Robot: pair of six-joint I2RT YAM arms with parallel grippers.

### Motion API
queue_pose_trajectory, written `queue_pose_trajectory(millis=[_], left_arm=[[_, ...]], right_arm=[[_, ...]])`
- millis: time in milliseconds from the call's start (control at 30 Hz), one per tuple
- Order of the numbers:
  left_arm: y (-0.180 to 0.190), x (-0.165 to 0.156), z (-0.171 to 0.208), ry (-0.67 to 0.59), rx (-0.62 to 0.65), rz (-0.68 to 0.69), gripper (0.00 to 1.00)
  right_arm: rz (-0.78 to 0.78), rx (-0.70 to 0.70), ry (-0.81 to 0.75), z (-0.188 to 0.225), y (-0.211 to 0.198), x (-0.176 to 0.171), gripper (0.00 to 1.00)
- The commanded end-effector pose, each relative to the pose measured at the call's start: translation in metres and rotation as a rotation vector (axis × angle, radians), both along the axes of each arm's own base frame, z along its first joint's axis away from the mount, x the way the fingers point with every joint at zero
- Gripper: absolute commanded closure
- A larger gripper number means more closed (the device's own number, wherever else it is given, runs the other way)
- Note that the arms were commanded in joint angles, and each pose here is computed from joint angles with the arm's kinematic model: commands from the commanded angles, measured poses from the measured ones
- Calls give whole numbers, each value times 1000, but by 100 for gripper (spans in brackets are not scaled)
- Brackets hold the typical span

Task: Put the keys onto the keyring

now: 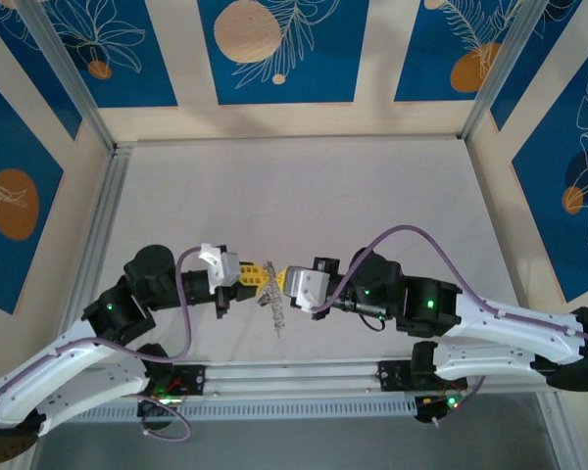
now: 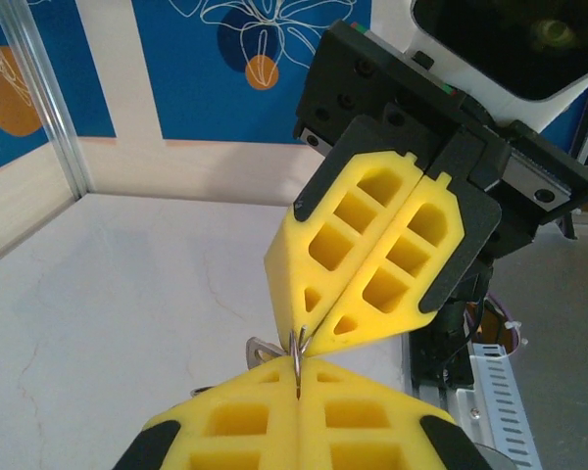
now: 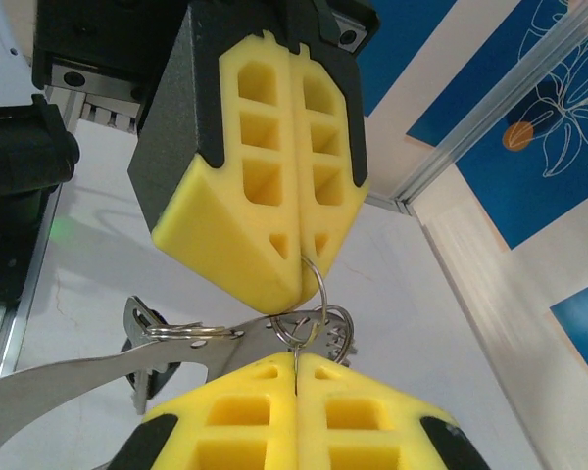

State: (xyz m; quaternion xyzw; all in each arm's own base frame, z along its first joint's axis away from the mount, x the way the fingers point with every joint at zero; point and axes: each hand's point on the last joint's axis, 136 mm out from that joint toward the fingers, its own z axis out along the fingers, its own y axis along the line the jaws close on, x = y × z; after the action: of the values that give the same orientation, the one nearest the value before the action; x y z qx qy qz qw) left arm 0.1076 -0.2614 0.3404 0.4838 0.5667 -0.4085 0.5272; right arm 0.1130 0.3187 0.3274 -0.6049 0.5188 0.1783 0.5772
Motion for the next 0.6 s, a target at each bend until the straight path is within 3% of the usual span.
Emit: queue_pose_trajectory(millis=[0,233,567], left_arm=[[4,-14,38,-56,-122,-49,100],[3,-14,40,-45,-154,-51,100],[4,-2,38,-60,-194,14,100]], right_arm=[[-25,10,-23,4,3,7,100],[20,33,-11,-1,16,3,100],[143,113,53,-2,24,-25,87]])
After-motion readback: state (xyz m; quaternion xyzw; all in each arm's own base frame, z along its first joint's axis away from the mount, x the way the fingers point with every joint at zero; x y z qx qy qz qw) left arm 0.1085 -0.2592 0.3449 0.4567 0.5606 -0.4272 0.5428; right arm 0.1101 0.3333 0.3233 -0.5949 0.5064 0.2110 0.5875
